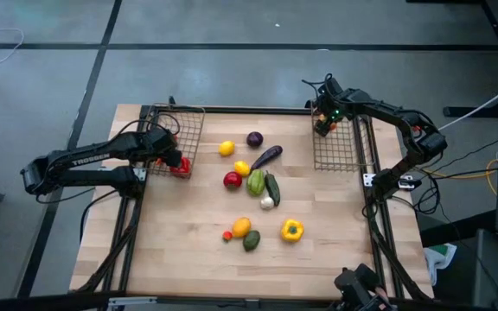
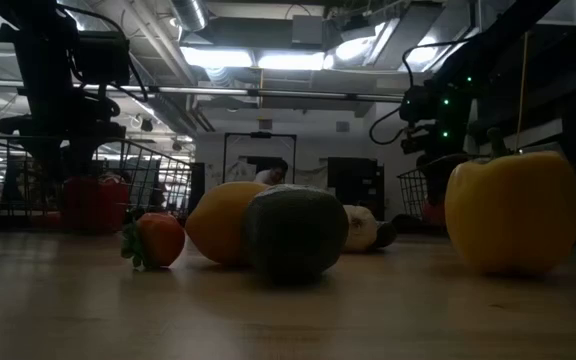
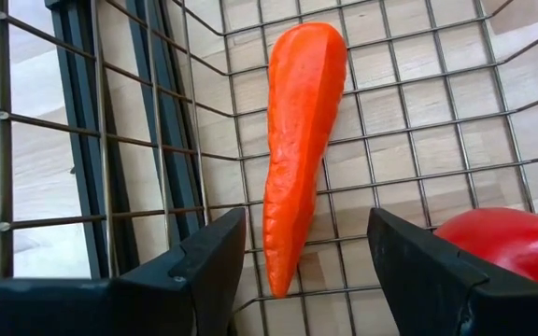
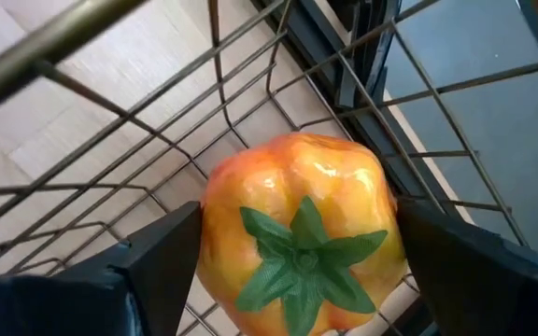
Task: Sort produce into baskets
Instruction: Put the yellow tomato into the right gold wire basket, then put the violet eggplant into the left gold wire basket
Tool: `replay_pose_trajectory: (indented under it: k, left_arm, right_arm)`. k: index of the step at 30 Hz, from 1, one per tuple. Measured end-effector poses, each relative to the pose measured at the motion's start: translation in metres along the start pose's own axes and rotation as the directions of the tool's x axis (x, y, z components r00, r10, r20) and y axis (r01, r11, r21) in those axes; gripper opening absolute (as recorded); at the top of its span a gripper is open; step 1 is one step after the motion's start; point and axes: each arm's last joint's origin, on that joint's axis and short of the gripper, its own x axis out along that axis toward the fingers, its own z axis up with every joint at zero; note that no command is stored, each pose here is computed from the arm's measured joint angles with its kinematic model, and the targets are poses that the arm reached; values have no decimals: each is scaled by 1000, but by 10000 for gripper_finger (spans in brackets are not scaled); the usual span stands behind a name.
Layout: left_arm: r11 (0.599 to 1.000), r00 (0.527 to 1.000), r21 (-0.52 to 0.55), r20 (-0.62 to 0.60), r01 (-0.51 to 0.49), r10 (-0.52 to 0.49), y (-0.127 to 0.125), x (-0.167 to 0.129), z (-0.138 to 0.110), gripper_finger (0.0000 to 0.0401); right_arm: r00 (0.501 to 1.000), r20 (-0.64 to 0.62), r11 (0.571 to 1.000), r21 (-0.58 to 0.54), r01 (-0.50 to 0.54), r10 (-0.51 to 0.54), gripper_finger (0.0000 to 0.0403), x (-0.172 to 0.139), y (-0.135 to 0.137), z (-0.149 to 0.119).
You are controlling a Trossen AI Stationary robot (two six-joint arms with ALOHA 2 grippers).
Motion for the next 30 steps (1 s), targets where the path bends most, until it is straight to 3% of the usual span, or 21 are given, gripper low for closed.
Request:
replay_pose_trajectory:
  k: [11, 18, 30]
  left_arm:
    - [1000, 1000, 0, 0, 0, 0, 0, 0, 0, 221]
    - [1000, 1000, 0, 0, 0, 0, 0, 0, 0, 221]
    - [1000, 1000, 1, 0, 0, 0, 0, 0, 0, 221]
  right_arm:
    - [999, 33, 1000, -1, -17, 17, 341, 0, 0, 3]
    - [998, 64, 1000, -18, -14, 16, 394, 0, -1, 5]
    - [998, 30, 998, -16, -53, 54, 372, -12, -3, 10]
